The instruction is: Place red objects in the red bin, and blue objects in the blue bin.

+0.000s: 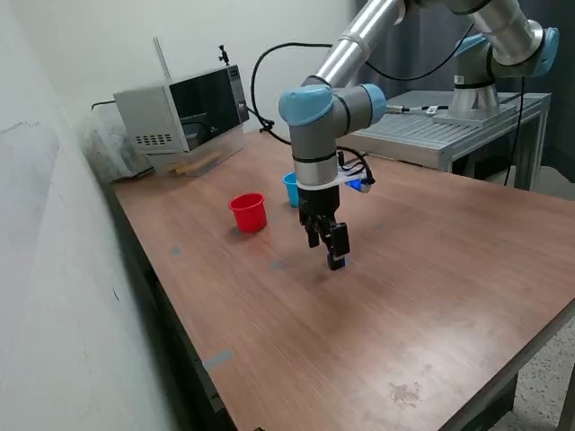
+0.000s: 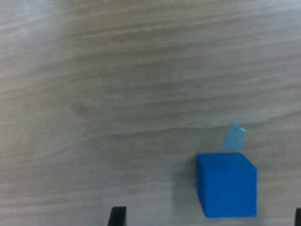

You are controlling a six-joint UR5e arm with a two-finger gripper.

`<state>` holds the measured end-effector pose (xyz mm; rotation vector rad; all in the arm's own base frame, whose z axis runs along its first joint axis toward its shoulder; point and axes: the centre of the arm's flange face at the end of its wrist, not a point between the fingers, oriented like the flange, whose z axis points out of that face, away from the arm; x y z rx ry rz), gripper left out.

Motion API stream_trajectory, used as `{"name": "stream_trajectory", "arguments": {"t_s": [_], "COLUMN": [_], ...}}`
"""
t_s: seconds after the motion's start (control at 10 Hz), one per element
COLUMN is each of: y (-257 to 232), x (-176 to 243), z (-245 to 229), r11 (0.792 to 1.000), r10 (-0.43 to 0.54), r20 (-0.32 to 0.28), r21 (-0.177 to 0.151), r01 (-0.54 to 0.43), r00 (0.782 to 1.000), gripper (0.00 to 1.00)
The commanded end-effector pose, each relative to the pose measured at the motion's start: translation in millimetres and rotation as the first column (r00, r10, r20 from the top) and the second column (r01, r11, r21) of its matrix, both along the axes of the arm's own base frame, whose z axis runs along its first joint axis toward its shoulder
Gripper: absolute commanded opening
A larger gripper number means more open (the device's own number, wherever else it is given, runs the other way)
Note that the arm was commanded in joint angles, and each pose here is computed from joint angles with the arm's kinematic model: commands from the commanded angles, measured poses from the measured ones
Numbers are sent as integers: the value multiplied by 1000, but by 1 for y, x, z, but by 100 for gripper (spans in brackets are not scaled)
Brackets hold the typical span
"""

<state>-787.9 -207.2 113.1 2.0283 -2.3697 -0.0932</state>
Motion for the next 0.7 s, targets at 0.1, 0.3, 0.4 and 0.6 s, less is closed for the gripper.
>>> {"name": "stream_trajectory", "arguments": {"t_s": [0.1, 0.3, 0.4, 0.6], "y": [4, 3, 2, -2], "x": [9, 10, 9, 10], "z": [-12, -12, -10, -11], "r11": [1000, 999, 999, 994], "r10": [30, 43, 48, 107], "r20": [32, 35, 32, 35], "r21": [4, 4, 6, 5], "r01": [-30, -44, -48, -108], "r00": [999, 998, 998, 994], "gripper": [100, 0, 0, 0]}}
